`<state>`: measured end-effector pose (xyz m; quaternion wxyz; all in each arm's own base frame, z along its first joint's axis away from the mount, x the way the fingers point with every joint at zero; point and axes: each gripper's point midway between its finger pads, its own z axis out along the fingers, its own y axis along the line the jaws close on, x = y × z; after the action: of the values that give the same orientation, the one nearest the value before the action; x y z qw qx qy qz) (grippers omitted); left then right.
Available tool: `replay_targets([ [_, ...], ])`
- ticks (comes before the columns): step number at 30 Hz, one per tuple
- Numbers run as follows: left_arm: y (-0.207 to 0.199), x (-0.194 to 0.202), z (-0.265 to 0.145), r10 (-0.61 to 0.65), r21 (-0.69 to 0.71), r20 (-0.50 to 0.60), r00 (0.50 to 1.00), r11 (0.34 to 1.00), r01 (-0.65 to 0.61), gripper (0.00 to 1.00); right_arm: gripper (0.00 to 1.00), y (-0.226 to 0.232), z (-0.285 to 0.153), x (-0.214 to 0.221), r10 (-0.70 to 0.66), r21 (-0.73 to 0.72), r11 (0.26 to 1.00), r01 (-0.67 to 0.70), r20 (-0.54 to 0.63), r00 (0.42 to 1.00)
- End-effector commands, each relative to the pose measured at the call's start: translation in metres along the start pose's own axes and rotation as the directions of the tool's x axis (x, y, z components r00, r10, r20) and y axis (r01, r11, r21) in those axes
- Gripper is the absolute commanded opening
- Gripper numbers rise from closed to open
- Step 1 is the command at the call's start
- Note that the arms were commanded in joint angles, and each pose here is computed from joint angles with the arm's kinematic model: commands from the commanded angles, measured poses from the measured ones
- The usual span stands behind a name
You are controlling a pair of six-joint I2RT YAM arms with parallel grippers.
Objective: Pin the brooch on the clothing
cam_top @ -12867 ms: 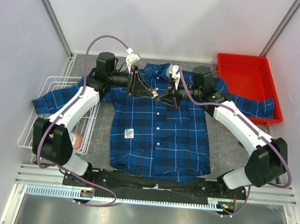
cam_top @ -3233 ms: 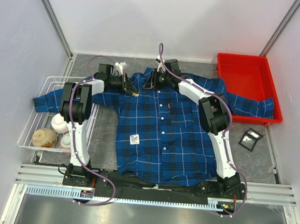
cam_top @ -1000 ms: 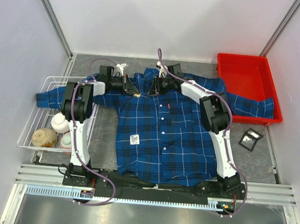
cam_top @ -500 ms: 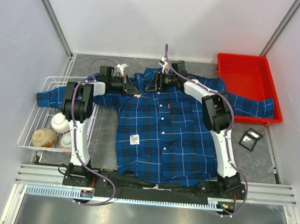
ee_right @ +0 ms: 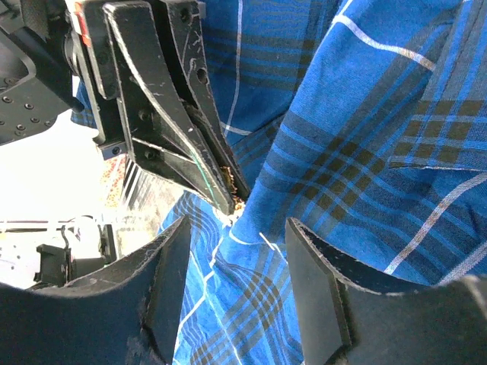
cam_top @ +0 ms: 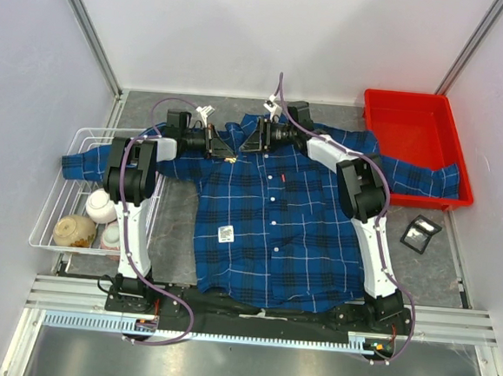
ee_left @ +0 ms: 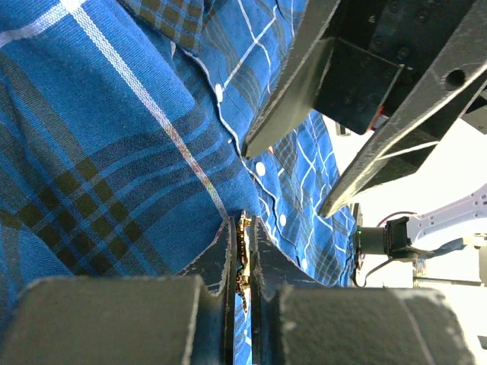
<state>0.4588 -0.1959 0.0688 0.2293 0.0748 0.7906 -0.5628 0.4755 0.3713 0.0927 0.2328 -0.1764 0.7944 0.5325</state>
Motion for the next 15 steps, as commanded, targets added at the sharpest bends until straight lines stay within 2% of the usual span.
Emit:
replay_targets([
  [1, -0.003, -0.005, -0.010, -0.002, 0.048, 0.009, 1.000, 0.999, 0.001, 0.02, 0.60, -0.001, 0.005, 0.004, 0.006, -0.057, 0.998, -0.006, -0.005, 1.000],
  [8, -0.003, -0.005, -0.010, -0.002, 0.050, 0.009, 1.000, 0.999, 0.001, 0.02, 0.56, -0.007, 0.005, 0.006, 0.020, -0.063, 0.998, -0.020, -0.005, 1.000],
  [15, -0.003, -0.007, -0.009, 0.002, 0.051, 0.017, 1.000, 0.999, -0.003, 0.02, 0.41, 0.005, 0.006, 0.008, 0.057, -0.150, 0.987, -0.058, -0.010, 0.998],
])
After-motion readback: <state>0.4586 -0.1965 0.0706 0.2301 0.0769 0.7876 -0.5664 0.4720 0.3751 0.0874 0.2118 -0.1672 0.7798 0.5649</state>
